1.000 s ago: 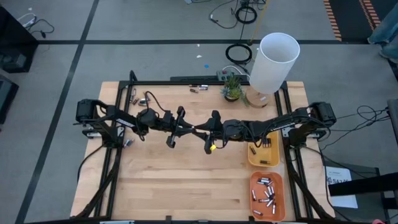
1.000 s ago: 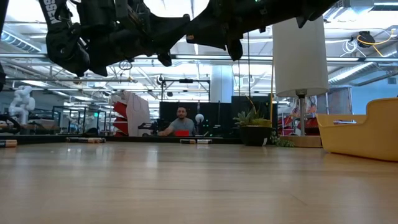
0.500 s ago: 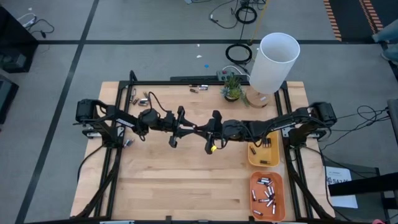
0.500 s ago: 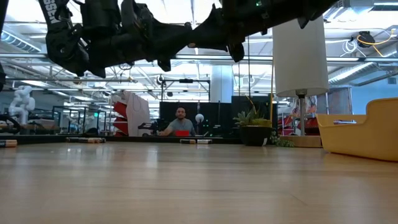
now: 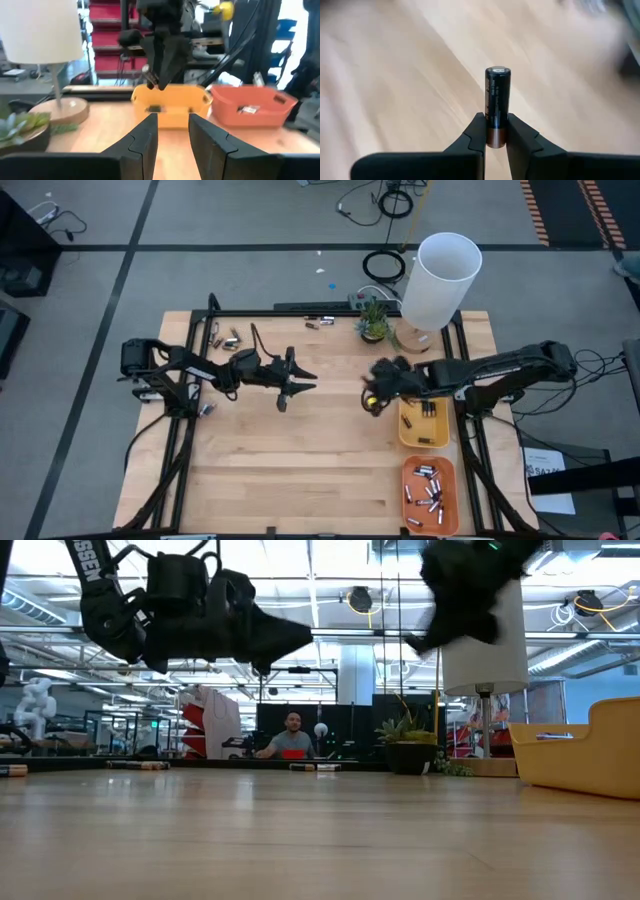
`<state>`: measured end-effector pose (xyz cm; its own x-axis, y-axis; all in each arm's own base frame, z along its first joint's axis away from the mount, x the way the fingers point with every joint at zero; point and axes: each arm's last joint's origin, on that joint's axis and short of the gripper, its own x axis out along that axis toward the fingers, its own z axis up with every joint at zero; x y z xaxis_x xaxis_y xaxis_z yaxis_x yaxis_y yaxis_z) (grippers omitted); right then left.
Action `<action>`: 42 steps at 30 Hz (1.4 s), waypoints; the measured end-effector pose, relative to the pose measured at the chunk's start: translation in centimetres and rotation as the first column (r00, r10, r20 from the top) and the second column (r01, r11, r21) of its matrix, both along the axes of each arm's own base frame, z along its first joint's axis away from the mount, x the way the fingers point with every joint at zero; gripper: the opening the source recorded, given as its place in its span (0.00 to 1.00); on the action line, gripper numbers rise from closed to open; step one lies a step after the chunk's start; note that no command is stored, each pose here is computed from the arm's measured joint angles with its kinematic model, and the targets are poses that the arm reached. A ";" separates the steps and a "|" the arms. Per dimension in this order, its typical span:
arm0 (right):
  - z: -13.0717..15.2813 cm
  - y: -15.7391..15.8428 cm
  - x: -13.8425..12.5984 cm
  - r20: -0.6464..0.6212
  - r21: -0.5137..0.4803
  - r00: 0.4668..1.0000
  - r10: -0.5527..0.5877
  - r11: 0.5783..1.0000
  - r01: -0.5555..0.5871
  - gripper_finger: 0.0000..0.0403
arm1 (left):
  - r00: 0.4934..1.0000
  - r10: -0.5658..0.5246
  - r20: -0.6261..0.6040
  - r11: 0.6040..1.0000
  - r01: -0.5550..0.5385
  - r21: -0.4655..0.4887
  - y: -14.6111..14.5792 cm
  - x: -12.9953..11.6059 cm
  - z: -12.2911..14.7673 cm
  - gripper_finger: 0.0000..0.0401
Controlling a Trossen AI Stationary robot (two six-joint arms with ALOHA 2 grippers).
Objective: Sort batteries
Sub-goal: Put the brown battery into the yellow bin
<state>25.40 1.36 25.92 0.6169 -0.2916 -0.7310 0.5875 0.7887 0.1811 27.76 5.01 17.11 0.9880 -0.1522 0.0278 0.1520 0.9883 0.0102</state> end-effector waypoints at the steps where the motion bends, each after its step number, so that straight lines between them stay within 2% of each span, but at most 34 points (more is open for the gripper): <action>1: -0.4 0.0 -0.9 -0.080 0.042 0.996 -0.039 0.998 0.042 0.07 | 1.000 0.007 -0.011 1.000 -0.007 0.009 0.1 0.0 -0.1 0.29; 3: -1.2 0.0 -2.4 -0.232 0.122 0.968 -0.096 0.984 0.127 0.07 | 1.000 0.017 -0.014 1.000 -0.017 0.010 0.3 -0.1 -0.1 0.29; 6: -2.1 0.2 -4.2 -0.434 0.182 0.892 -0.130 0.956 0.228 0.07 | 1.000 0.025 -0.014 1.000 -0.025 0.006 0.5 -0.1 -0.1 0.29; 9: -2.5 0.4 -5.3 -0.568 0.201 0.811 -0.137 0.933 0.299 0.07 | 1.000 0.028 -0.013 1.000 -0.028 0.006 0.6 -0.2 0.0 0.29; 11: -2.7 0.6 -5.5 -0.612 0.221 0.779 -0.134 0.917 0.331 0.07 | 1.000 0.028 -0.014 1.000 -0.028 0.006 0.6 -0.2 -0.1 0.29; 14: -3.1 0.7 -5.3 -0.633 0.242 0.766 -0.114 0.910 0.336 0.07 | 0.999 0.029 -0.014 1.000 -0.028 0.006 0.6 -0.1 0.0 0.29; 24: -5.0 0.9 -4.3 -0.716 0.212 0.693 -0.085 0.919 0.332 0.07 | 0.999 0.028 -0.014 1.000 -0.028 0.003 0.6 -0.1 0.0 0.30; 34: -6.5 1.0 -3.5 -0.766 0.179 0.637 -0.088 0.922 0.343 0.31 | 1.000 0.027 -0.014 1.000 -0.027 0.002 0.6 -0.1 0.0 0.30; 39: -6.5 1.0 -3.5 -0.769 0.193 0.638 -0.027 0.942 0.273 0.36 | 0.999 0.026 -0.020 1.000 -0.026 -0.001 0.6 -0.1 -0.1 0.30; 42: -6.3 0.9 -3.6 -0.761 0.195 0.648 -0.028 0.943 0.270 0.36 | 0.998 0.026 -0.055 1.000 -0.027 -0.006 0.6 -0.2 -0.4 0.30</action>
<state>21.81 2.30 19.65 -0.1997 -0.0493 -0.9786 0.7224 0.6674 -0.1811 27.60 5.62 16.67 0.9917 -0.1258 -0.0256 0.1258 0.9921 -0.0042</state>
